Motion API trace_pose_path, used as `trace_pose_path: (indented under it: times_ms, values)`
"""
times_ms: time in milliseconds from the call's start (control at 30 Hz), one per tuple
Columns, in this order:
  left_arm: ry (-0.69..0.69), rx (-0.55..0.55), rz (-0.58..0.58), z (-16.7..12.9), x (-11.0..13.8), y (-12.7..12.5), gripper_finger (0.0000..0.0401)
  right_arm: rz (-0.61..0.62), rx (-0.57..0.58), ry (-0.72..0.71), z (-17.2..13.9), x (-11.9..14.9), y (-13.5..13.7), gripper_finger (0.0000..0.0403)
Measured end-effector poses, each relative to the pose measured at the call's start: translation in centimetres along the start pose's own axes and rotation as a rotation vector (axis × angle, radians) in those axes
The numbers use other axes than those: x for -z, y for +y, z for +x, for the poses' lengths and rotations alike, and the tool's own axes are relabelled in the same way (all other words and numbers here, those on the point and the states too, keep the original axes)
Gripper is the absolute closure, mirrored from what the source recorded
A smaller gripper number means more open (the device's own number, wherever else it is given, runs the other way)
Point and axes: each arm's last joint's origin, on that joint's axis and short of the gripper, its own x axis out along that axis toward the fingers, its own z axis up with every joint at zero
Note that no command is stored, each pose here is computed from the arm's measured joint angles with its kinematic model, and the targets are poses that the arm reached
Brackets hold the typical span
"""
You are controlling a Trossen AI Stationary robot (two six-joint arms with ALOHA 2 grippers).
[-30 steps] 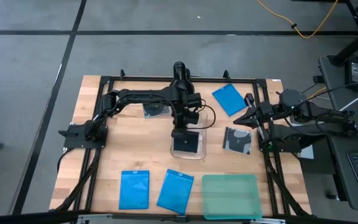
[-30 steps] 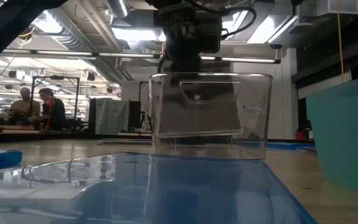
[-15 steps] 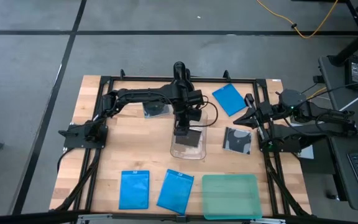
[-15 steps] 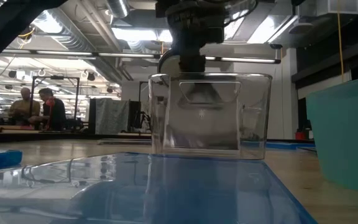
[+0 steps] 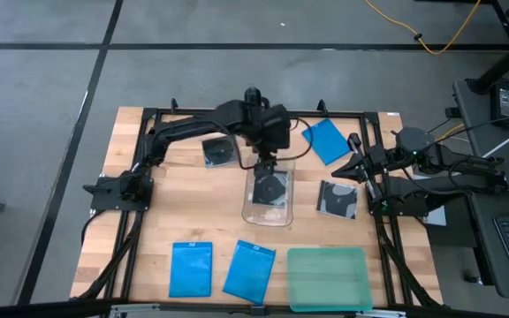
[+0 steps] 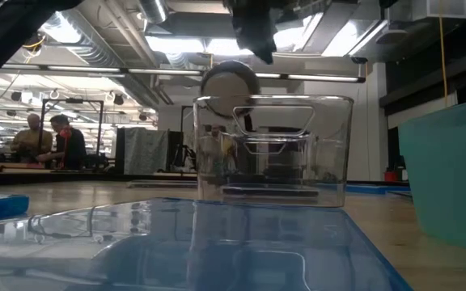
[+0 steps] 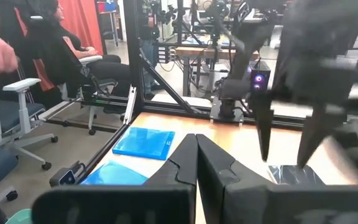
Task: Pick & place jewel cases by type
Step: Adjust the transparent bin
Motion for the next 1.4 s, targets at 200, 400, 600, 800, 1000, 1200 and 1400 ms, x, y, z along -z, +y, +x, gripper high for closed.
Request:
trace_pose_path:
  times_ms: [200,400,600,800,1000,1200,1400]
  values:
    - [-0.088,0.006,-0.041,-4.2,0.1,-2.2,0.0224,-0.018,0.001,0.009,0.1,0.1,0.0,0.0397]
    - [-0.039,-0.096,-0.051,-7.5,1.6,-4.3,0.0238,-0.013,0.003,0.041,0.9,0.4,-0.3,0.0397]
    - [0.103,-0.192,-0.09,-9.3,3.8,-6.0,0.0243,0.009,0.005,0.109,2.6,1.1,-0.8,0.0397]
    - [0.14,-0.274,-0.158,-9.4,5.7,-7.1,0.0257,0.053,0.06,0.185,4.3,2.0,-1.5,0.0397]
    - [0.221,-0.225,-0.227,-4.9,9.7,-7.6,0.0278,0.114,0.07,0.24,5.8,2.9,-2.0,0.0397]
    - [0.182,-0.051,-0.251,1.3,13.9,-9.3,0.0298,0.156,0.074,0.262,6.5,3.3,-2.2,0.0397]
    - [0.154,0.14,-0.256,5.1,16.1,-11.0,0.0318,0.152,0.074,0.235,6.4,3.0,-2.2,0.0397]
